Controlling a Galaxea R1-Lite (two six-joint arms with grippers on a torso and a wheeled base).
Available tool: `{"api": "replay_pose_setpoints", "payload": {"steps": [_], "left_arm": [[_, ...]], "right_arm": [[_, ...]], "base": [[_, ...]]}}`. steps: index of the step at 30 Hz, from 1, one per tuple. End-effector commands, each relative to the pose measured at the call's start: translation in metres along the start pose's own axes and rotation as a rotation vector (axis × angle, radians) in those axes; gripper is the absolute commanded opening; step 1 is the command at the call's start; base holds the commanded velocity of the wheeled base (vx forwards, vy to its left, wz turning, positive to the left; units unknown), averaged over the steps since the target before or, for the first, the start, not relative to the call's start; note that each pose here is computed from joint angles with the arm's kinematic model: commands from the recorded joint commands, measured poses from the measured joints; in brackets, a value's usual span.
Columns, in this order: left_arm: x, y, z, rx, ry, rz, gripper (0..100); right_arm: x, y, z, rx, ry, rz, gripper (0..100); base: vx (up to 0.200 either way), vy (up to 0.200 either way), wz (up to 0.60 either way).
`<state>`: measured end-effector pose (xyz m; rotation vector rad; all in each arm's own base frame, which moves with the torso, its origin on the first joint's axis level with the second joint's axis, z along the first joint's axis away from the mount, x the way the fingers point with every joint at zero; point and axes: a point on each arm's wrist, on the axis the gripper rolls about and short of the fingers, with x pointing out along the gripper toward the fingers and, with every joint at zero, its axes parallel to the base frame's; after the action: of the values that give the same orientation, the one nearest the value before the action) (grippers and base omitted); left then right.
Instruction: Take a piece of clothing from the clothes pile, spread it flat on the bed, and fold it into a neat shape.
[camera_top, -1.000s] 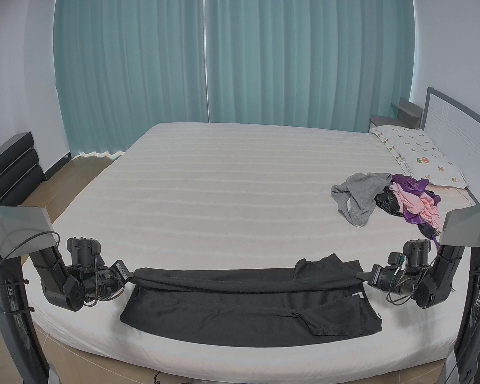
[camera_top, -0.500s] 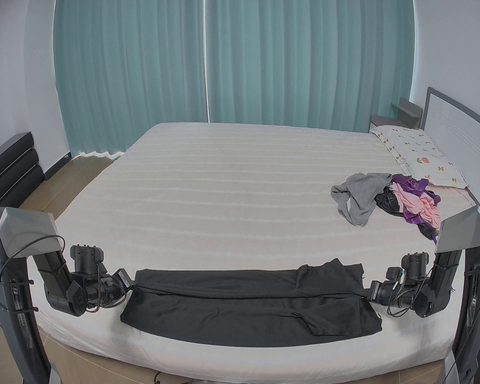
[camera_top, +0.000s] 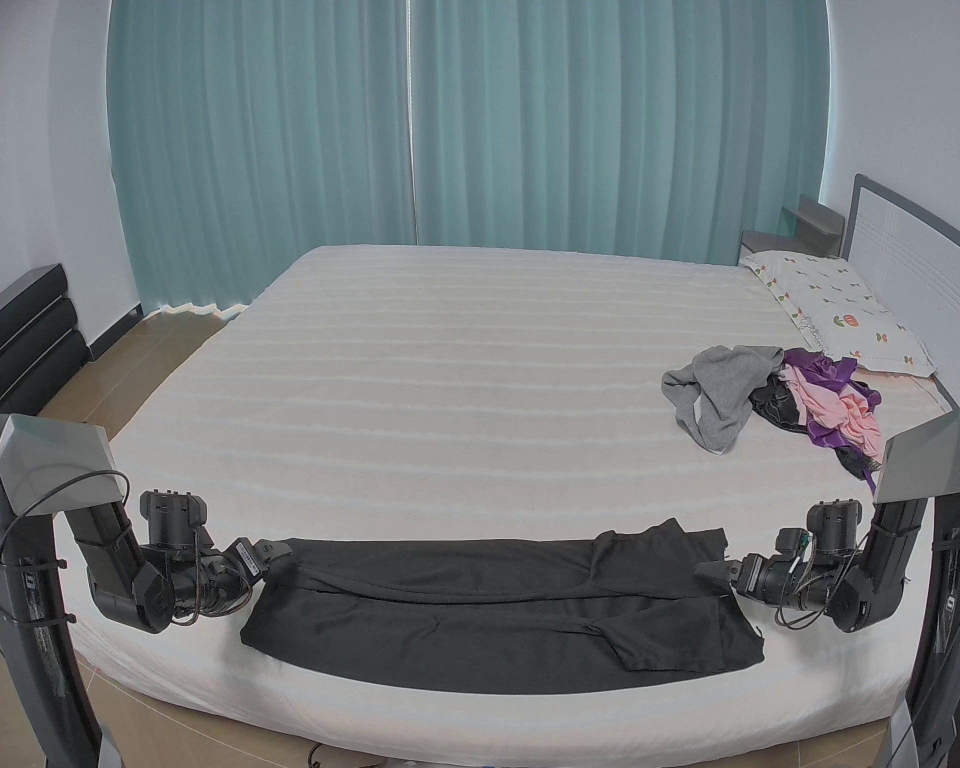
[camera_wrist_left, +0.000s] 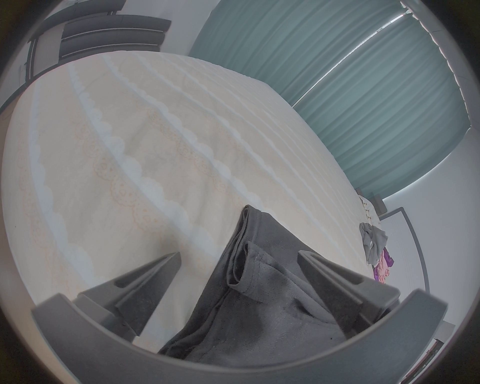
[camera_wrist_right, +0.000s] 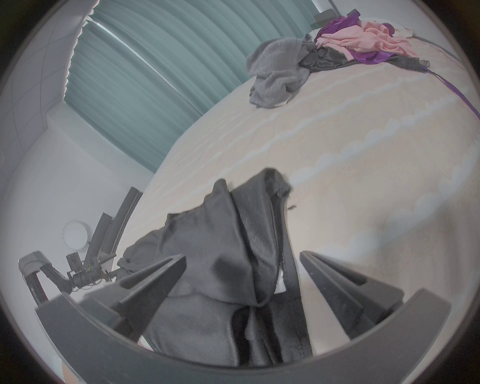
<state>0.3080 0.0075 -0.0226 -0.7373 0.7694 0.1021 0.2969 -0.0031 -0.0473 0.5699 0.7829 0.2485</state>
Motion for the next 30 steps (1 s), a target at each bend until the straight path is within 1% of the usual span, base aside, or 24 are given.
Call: {"api": "replay_pose_setpoints", "payload": {"steps": [1,2,6,9,11,14,15,16,17,20,23,26,30], "left_arm": [[-0.003,-0.003,0.006,-0.002,-0.023,-0.014,100],[-0.007,-0.007,0.012,-0.004,-0.050,-0.030,100],[-0.007,-0.013,0.023,-0.004,-0.084,-0.056,100],[-0.003,-0.016,0.029,-0.004,-0.094,-0.071,100],[0.005,-0.023,0.038,-0.041,-0.117,-0.103,100],[0.017,-0.027,0.043,-0.056,-0.093,-0.117,100],[0.022,-0.028,0.045,-0.057,-0.082,-0.115,100],[0.023,-0.028,0.045,-0.056,-0.083,-0.116,100],[0.032,-0.029,0.047,-0.057,-0.074,-0.108,100],[0.039,-0.028,0.048,-0.058,-0.071,-0.106,100],[0.046,-0.027,0.043,-0.046,-0.051,-0.101,100],[0.047,-0.028,0.036,-0.003,-0.033,-0.097,100],[0.046,-0.027,0.031,0.020,-0.018,-0.089,100]], "right_arm": [[-0.005,0.005,0.011,0.000,-0.046,0.017,100],[-0.006,0.008,0.020,0.020,-0.079,0.032,100],[-0.002,0.011,0.034,0.064,-0.122,0.056,100],[0.002,0.011,0.036,0.070,-0.126,0.062,100],[0.011,0.010,0.037,0.113,-0.124,0.075,100],[0.019,0.007,0.041,0.168,-0.131,0.082,100],[0.021,0.006,0.041,0.189,-0.131,0.083,100],[0.022,0.006,0.041,0.191,-0.131,0.083,100],[0.024,0.002,0.041,0.215,-0.130,0.078,100],[0.026,-0.001,0.040,0.224,-0.125,0.071,100],[0.025,-0.004,0.041,0.231,-0.129,0.066,100],[0.025,-0.003,0.040,0.233,-0.125,0.067,100],[0.024,-0.003,0.039,0.234,-0.123,0.064,100]], "base": [[0.000,0.000,0.00],[0.000,0.000,0.00],[0.000,0.000,0.00],[0.000,0.000,0.00],[0.000,0.000,0.00],[0.000,0.000,0.00],[0.000,0.000,0.00],[0.000,0.000,0.00],[0.000,0.000,0.00],[0.000,0.000,0.00],[0.000,0.000,0.00],[0.000,0.000,0.00],[0.000,0.000,0.00]]}}
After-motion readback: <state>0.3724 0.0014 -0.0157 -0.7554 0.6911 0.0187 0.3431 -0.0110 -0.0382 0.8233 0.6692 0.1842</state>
